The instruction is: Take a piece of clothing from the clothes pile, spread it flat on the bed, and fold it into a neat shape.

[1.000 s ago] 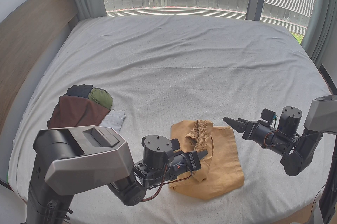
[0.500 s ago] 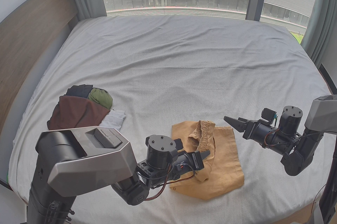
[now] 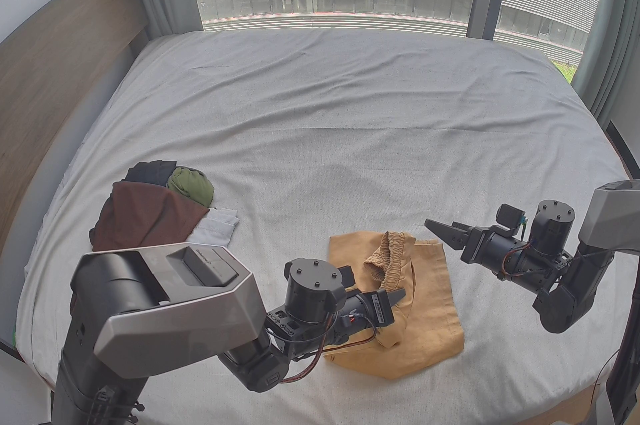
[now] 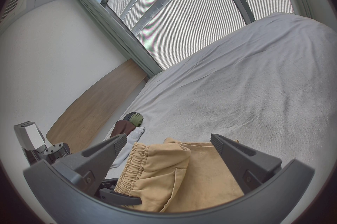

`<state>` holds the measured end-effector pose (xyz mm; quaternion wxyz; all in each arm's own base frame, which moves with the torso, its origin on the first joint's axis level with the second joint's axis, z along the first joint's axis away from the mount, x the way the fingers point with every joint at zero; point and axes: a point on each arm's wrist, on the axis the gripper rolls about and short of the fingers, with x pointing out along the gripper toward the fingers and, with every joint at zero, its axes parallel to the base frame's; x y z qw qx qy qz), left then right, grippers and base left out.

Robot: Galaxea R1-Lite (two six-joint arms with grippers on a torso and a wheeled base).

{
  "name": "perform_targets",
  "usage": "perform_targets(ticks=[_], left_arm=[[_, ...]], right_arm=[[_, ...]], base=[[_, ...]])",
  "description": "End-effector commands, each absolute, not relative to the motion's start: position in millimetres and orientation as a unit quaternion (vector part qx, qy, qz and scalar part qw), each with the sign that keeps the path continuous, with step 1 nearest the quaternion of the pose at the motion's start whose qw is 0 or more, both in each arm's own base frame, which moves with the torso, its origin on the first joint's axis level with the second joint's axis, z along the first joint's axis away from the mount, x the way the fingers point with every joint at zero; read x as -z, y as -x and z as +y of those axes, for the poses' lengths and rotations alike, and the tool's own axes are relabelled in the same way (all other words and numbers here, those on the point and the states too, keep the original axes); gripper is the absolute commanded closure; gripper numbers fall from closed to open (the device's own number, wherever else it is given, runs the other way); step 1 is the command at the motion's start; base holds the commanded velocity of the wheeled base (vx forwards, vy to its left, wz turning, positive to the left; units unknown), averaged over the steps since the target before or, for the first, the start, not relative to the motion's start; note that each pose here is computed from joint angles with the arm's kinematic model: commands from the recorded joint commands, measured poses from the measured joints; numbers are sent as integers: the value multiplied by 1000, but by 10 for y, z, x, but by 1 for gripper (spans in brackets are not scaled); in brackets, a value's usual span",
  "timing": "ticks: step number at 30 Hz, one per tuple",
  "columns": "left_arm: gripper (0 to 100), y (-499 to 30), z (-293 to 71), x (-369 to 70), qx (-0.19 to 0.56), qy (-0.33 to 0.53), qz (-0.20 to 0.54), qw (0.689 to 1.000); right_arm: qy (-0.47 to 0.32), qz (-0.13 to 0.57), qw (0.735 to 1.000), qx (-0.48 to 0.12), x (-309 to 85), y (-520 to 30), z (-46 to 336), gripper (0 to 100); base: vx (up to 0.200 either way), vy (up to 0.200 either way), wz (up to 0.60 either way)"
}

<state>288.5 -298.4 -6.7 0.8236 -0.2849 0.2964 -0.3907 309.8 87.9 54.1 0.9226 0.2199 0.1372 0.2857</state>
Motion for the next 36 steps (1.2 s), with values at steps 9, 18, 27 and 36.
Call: perform_targets(ticks=[9,18,27,36], left_arm=[[0,-2881,-3008,108,391,284,299,823],[0,-2848,-3047,89,388,284,289,828],[0,-2868,-2795,37,353,291,269,848],[0,-2724,-2172,-316,323,301,263,858]], right_arm=[[-220,135,924,-283,-538,-3118,862,0],[-221,139,923,-281,-514,-3117,852,0],[-219,149,922,-283,-481,-3084,874,0],[-218,167,918,-287,-421,-3017,916,0]], base=[[0,0,0],[0,0,0],[0,0,0],[0,0,0]])
